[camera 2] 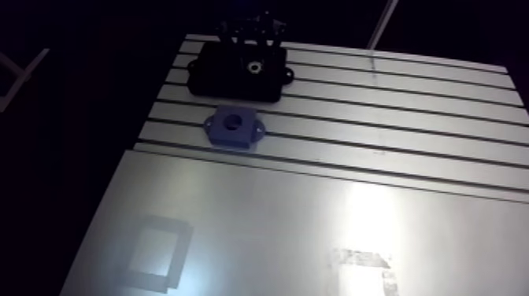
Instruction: Pick up the bearing and press it into the housing until flush.
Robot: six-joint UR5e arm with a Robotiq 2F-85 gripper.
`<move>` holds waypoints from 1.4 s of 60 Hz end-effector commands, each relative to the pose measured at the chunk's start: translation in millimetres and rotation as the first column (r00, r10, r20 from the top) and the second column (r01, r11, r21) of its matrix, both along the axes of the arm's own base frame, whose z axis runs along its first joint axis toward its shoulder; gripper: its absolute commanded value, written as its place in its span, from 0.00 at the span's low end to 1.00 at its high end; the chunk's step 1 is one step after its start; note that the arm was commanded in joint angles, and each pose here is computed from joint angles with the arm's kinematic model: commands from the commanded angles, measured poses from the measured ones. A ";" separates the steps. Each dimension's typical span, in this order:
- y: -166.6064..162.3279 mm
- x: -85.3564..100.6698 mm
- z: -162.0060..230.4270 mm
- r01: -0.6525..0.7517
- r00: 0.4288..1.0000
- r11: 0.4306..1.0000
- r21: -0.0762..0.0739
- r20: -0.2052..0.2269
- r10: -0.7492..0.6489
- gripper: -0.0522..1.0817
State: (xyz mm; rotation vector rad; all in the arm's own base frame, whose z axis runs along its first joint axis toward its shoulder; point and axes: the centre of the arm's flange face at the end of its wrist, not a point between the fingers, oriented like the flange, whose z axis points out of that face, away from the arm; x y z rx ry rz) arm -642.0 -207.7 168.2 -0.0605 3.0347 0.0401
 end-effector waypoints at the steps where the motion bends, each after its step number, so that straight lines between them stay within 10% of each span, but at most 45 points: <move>1: -0.9 0.5 -3.4 -0.002 1.000 1.000 0.002 0.005 0.002 0.49; 55: 0.1 1.0 5.8 0.000 1.000 1.000 0.001 -0.008 0.000 0.61; 84: 2.4 23.8 73.7 -0.006 1.000 1.000 0.015 -0.015 0.006 0.65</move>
